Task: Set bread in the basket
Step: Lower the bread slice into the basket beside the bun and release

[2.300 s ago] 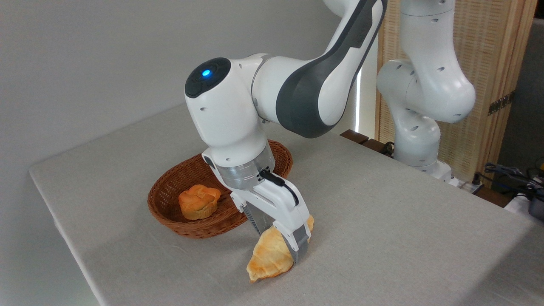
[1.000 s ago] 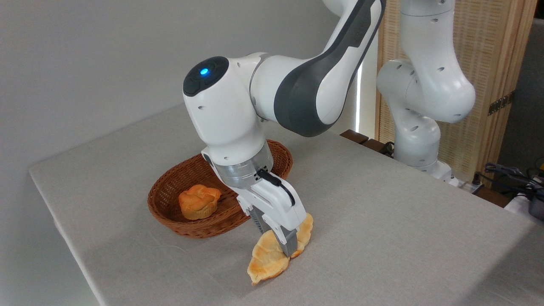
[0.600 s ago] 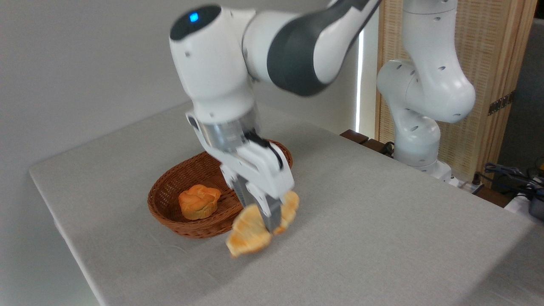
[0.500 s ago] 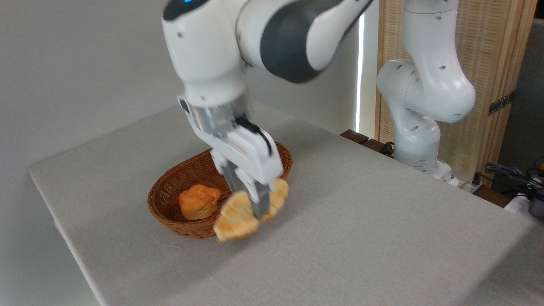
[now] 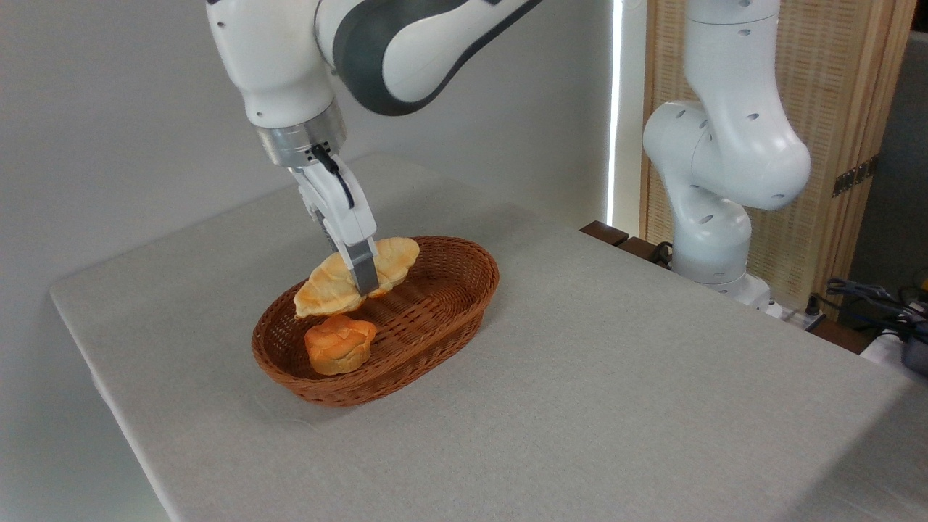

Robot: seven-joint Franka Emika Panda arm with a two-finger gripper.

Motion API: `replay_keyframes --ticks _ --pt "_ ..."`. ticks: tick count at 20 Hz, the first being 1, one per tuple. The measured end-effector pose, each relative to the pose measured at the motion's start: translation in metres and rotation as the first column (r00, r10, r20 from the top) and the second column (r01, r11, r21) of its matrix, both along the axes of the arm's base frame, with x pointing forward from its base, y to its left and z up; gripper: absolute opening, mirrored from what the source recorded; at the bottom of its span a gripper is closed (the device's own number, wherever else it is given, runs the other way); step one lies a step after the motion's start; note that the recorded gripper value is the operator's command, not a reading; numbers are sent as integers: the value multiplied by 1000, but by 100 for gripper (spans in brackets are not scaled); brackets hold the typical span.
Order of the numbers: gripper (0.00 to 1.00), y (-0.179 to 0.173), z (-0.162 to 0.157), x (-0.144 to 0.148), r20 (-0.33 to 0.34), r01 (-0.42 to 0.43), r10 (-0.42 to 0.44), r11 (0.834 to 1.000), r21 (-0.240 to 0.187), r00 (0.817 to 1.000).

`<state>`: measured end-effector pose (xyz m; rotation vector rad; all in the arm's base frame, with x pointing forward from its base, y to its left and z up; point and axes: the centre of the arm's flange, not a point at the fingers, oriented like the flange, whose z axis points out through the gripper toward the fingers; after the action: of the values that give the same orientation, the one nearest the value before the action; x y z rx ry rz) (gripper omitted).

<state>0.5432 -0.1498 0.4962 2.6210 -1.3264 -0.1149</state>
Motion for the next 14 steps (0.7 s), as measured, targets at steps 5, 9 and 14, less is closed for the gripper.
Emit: replay_keyframes --ticks 5,9,14 --pt "100 -11 -28 4 -60 -62 64 998 24 996" --pt "100 -9 -34 6 -72 -68 70 997 27 995" --pt "100 -9 -34 6 -72 -68 70 997 27 995"
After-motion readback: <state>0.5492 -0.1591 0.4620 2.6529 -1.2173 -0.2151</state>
